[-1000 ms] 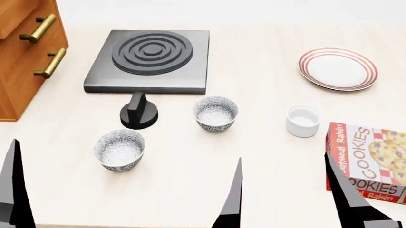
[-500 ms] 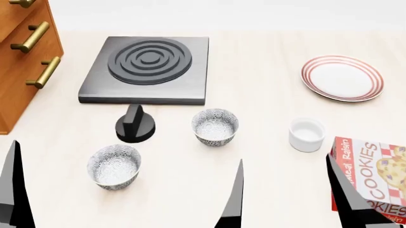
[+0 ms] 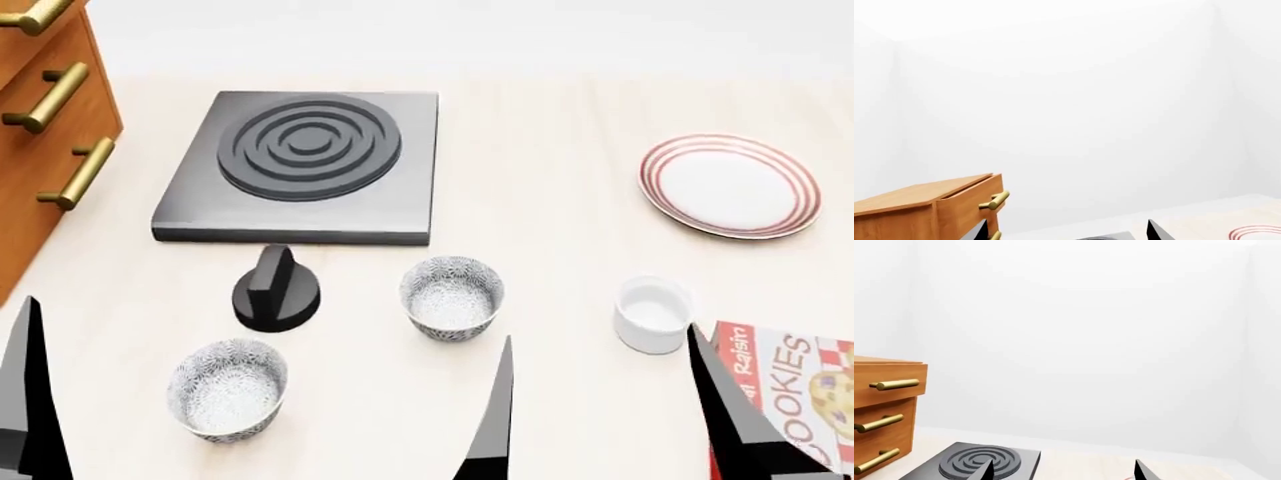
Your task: Pick the akita bowl next to the ramekin and place it on the plate.
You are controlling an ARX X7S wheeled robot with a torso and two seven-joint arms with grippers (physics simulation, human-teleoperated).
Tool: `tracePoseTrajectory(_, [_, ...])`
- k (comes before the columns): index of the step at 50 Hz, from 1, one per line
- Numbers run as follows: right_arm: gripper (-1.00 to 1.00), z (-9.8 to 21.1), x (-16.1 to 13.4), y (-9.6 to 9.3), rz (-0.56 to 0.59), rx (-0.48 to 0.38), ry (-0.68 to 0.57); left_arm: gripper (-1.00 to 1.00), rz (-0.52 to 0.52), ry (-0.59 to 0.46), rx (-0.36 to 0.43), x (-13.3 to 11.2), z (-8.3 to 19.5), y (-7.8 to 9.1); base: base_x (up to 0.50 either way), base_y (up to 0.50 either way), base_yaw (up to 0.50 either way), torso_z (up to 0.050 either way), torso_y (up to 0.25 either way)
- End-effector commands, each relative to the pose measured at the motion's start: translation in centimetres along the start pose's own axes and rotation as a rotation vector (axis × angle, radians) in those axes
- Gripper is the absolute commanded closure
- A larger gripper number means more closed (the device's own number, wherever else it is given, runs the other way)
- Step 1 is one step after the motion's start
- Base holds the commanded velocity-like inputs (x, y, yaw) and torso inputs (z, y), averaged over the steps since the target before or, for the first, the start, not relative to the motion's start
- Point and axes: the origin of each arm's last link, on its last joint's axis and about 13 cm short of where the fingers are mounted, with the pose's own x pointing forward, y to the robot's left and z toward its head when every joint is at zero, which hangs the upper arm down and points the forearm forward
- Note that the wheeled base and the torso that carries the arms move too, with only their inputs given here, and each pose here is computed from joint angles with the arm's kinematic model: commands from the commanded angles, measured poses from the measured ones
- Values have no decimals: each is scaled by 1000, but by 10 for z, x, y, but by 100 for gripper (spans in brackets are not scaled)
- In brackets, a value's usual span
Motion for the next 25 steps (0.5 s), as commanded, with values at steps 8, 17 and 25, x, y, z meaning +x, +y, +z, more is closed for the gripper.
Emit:
tracePoseTrajectory(8, [-100,0,1,0,-4,-2,-5,-100,1,-2,0,1,1,0,139,0,0,0,0])
tracePoseTrajectory(17, [-100,1,1,0,-3,0,-5,-100,-2,-1,-2,1,0,-1,138,0,0,0,0])
tracePoseTrajectory(25, [-100,0,0,0,-3,4,-5,-100,-2,1,-3,1,-1,0,138,0,0,0,0])
